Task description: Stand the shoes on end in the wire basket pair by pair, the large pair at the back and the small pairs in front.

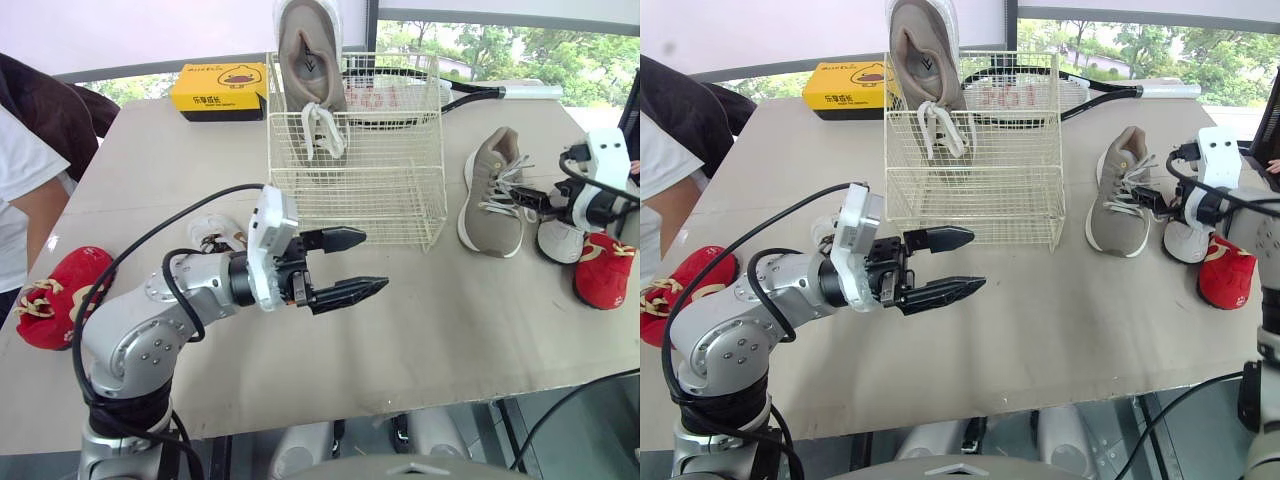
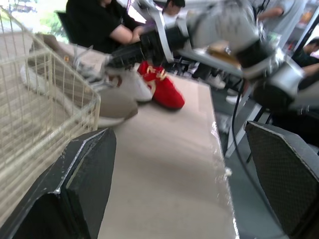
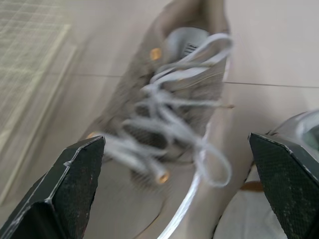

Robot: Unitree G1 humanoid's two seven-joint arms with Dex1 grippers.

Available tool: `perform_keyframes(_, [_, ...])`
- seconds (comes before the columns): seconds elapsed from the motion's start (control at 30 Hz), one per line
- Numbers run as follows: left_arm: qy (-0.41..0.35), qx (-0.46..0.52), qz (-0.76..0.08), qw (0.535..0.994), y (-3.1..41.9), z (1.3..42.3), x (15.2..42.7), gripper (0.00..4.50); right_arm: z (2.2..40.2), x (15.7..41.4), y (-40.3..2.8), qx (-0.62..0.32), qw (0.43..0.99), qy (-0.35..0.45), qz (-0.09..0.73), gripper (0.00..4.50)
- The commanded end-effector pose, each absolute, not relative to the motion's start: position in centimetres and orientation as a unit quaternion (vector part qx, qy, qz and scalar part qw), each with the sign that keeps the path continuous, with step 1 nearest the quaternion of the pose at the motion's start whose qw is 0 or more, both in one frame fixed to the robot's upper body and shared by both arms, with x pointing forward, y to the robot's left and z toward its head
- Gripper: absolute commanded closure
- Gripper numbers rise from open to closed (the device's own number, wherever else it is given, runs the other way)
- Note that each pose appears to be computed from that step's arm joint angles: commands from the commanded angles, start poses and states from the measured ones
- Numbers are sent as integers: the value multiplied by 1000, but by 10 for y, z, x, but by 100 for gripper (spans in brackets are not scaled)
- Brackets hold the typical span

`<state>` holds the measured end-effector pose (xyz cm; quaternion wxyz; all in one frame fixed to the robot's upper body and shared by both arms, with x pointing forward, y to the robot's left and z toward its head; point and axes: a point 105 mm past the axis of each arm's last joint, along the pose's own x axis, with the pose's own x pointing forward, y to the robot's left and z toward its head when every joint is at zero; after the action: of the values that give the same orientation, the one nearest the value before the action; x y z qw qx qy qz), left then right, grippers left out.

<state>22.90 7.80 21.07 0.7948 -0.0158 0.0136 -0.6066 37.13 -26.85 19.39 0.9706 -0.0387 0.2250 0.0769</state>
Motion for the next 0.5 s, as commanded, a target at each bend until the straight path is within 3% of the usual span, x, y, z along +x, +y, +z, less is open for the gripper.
perform_keyframes(0.03, [-17,13,-603,797,80,217,224,6,197,395,-273,-4,968,240,74,0])
perform_keyframes(0.2, [-38,23,-594,803,78,220,227,6,183,420,-275,2,962,267,62,0])
perform_keyframes(0.3, [-48,27,-587,808,76,222,231,0,164,424,-271,-5,951,301,71,73])
perform_keyframes(0.47, [-47,37,-592,804,76,220,230,0,140,423,-274,-25,938,339,73,310])
perform_keyframes(0.5, [-46,38,-593,803,76,220,230,0,140,423,-274,-24,937,340,74,341])
